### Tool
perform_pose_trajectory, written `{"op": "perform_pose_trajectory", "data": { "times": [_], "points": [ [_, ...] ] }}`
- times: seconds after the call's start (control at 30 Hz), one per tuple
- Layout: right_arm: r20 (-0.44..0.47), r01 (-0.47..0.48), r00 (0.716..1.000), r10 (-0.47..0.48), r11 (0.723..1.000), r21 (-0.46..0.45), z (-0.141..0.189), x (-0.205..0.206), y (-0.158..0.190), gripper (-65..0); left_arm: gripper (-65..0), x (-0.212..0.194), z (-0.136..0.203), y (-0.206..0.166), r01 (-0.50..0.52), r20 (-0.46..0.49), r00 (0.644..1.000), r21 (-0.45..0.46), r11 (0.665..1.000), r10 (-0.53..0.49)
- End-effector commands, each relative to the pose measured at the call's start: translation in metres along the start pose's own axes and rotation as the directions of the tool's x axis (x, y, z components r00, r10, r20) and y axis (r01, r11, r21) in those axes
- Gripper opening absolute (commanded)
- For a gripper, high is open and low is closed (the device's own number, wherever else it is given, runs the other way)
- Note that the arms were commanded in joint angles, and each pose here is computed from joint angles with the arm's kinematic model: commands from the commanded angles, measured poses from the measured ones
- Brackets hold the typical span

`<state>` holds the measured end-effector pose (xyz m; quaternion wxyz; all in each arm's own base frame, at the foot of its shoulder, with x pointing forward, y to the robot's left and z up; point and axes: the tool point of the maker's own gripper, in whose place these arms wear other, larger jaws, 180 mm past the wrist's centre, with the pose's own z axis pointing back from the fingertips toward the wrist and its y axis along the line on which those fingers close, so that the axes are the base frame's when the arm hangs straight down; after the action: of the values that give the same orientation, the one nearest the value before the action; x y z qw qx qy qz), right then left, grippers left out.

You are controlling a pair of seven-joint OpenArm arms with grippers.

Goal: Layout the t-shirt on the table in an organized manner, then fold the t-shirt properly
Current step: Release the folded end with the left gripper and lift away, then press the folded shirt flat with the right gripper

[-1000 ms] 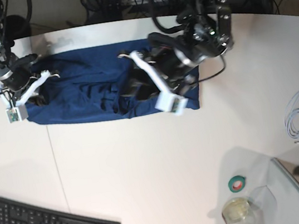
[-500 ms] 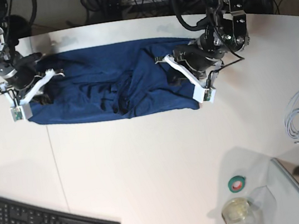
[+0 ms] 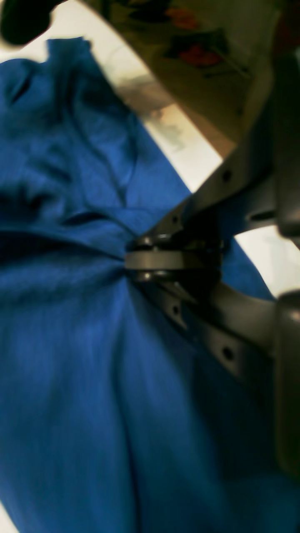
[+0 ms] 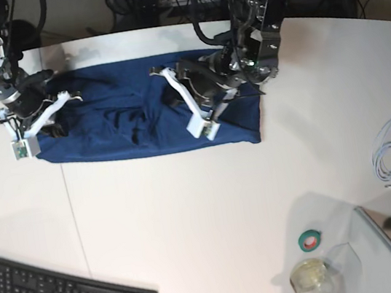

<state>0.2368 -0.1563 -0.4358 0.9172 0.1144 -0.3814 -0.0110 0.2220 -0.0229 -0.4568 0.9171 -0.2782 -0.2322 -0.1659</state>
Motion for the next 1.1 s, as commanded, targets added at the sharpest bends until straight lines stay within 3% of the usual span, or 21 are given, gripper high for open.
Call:
{"op": "perform_pose_trajectory", "data": {
  "times": [0.0,0.2,0.37,0.47,0.53,0.67,0.77,0.9,1.07],
  "points": [
    [0.043,-0.009,0.999,0.009,1.000,0.000,0.002,0.013,-0.003,-60.6,-65.0,0.013,-0.001,-0.012,0.032,0.031,0.999,-0.029,0.999,-0.031],
    [0.044,-0.011,0.999,0.011,1.000,0.000,0.002,0.014,-0.003,-60.6,-65.0,0.010,-0.008,-0.054,0.133,0.013,0.991,-0.115,0.984,-0.132],
    [0.047,-0.014,0.999,0.015,1.000,-0.001,0.002,0.015,-0.004,-60.6,-65.0,0.031,0.008,-0.063,0.178,0.086,0.982,-0.114,0.977,-0.169],
    [0.045,-0.013,0.999,0.013,1.000,-0.004,0.003,0.014,-0.005,-60.6,-65.0,0.023,0.025,-0.056,0.210,0.090,0.975,-0.093,0.973,-0.202],
    [0.065,0.003,0.998,-0.001,1.000,-0.026,0.007,0.020,-0.013,-60.5,-65.0,0.018,0.036,-0.040,0.220,0.083,0.973,-0.055,0.974,-0.215],
    [0.115,0.056,0.992,-0.048,0.997,-0.062,0.015,0.029,-0.024,-60.0,-65.0,0.004,0.057,0.015,0.114,0.072,0.990,0.069,0.991,-0.119],
    [0.087,-0.041,0.996,0.035,0.996,0.075,0.012,0.030,0.016,-60.0,-65.0,0.001,0.076,0.051,0.034,0.098,0.994,0.158,0.987,-0.050],
    [-0.033,-0.190,0.979,0.202,0.959,0.210,-0.003,0.032,0.057,-60.2,-65.0,0.000,0.085,0.073,-0.013,0.116,0.993,0.211,0.977,-0.012],
    [-0.049,-0.332,0.925,0.377,0.866,0.375,-0.015,0.033,0.124,-60.2,-65.0,-0.008,0.076,0.079,-0.050,0.167,0.986,0.207,0.977,0.015]
  ]
}}
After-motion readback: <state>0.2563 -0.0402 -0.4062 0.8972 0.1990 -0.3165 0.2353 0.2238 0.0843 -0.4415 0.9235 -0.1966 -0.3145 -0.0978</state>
